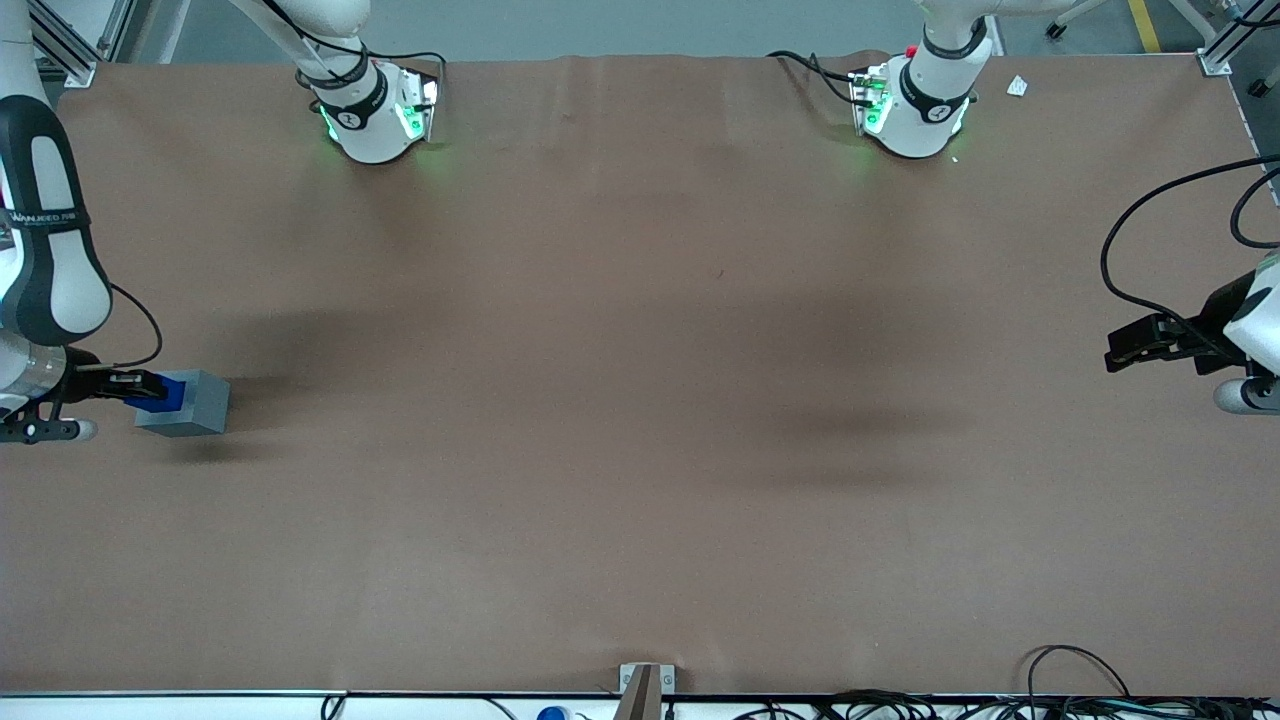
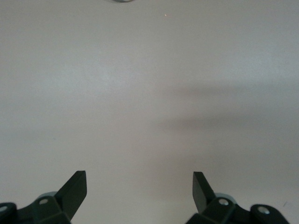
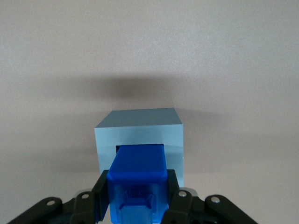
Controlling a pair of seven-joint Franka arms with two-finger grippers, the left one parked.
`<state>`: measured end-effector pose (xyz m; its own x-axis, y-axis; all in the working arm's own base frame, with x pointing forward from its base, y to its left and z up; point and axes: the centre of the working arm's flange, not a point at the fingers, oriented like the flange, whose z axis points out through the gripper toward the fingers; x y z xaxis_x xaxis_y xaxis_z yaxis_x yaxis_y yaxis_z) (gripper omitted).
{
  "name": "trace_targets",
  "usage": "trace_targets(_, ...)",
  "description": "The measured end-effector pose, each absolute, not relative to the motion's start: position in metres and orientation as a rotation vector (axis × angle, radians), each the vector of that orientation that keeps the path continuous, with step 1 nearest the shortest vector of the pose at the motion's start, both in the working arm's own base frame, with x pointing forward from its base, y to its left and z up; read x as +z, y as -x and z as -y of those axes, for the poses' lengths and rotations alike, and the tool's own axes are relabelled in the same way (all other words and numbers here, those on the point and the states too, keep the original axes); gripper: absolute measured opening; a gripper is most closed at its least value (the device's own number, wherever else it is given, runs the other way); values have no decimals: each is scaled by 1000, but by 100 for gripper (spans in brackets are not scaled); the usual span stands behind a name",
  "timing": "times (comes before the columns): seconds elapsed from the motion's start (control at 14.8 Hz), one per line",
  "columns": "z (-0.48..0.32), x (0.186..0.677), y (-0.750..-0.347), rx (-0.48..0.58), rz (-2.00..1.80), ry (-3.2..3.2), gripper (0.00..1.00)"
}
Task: Insert blue part into gray base with right arm
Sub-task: 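Open the right gripper and raise it off the block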
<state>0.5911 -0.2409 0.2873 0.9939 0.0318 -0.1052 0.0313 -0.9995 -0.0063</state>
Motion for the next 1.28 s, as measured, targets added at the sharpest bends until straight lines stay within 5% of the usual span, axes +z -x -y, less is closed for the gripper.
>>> trace_targets(0.2, 241, 286, -591, 169, 50, 3131, 56)
trace_targets(0.54, 240, 299, -600, 121, 30, 3120, 100)
trace_targets(0.88, 226, 343, -613, 138, 43, 3078, 100)
trace_targets(1.28, 131, 454, -637, 171, -22, 3085, 100)
